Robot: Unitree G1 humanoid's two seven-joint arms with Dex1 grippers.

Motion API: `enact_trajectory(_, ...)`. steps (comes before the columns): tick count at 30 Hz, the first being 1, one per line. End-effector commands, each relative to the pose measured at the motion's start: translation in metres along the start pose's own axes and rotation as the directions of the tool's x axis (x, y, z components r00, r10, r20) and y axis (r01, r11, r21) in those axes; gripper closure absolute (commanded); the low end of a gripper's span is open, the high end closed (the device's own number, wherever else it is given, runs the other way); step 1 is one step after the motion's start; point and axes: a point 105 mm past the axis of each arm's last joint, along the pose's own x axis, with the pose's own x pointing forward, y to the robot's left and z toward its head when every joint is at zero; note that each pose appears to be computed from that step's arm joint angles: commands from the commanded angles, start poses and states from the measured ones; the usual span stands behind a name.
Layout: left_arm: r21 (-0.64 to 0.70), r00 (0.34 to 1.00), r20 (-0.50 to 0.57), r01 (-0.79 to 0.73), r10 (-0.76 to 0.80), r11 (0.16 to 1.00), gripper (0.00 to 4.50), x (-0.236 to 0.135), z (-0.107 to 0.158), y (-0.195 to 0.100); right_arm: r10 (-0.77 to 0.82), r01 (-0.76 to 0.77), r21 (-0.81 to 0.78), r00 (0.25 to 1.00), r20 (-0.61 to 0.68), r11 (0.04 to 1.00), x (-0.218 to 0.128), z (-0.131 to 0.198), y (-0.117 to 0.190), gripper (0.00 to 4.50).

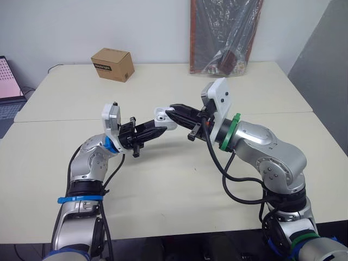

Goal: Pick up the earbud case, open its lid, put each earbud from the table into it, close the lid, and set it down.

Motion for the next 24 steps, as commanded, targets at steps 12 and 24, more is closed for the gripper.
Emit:
enact_trajectory(12,0.059,0.999,0.032,0.042,-0.044,0.997,3.69,0.009,0.016,-0.006,-0.027,0.026,-0.04,0.999,-0.026,0.999,0.003,0.0,-0.001,4.15)
enact_trajectory(24,0.059,0.999,0.035,0.039,-0.042,0.997,3.69,0.009,0.016,-0.007,-0.009,0.008,-0.054,1.0,-0.013,0.999,0.0,0.004,0.001,2.03)
